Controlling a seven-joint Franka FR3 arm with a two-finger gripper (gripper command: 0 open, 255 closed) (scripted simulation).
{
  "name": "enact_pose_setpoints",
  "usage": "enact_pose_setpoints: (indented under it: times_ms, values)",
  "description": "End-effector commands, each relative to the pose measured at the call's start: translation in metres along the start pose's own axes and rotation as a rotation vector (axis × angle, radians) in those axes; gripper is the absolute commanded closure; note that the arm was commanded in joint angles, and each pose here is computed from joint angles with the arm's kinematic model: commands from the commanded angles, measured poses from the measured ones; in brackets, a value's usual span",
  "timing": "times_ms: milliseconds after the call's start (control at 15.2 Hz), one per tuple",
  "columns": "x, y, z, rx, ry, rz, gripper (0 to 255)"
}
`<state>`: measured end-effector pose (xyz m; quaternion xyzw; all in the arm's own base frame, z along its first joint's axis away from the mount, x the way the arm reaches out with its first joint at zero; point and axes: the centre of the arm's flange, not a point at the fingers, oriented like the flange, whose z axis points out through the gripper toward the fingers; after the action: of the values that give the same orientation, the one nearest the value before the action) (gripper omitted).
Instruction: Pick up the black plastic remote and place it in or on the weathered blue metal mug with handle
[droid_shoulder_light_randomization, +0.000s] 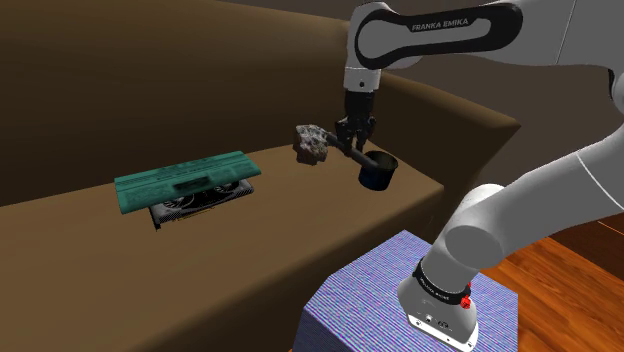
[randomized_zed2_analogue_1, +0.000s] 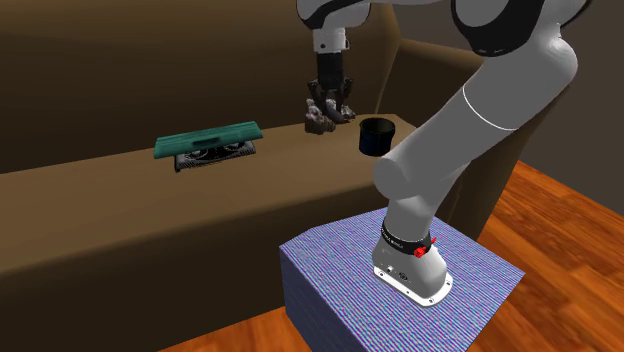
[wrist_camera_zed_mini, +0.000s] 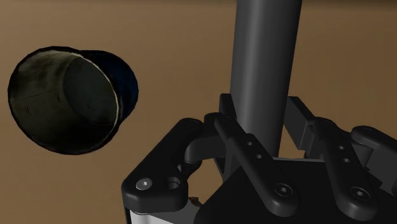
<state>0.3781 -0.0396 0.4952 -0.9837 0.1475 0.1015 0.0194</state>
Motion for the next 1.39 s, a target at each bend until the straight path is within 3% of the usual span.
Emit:
enact_pose_setpoints:
  times_ms: [0,858,1320]
  values:
    - [0.003,0.027,0.000,0.000,0.000,-0.001,255]
    - [0.014,0.206,0.003,0.000,0.000,-0.001,255]
    - [0.021,0.206,0.039,0.000,0.000,-0.001,255]
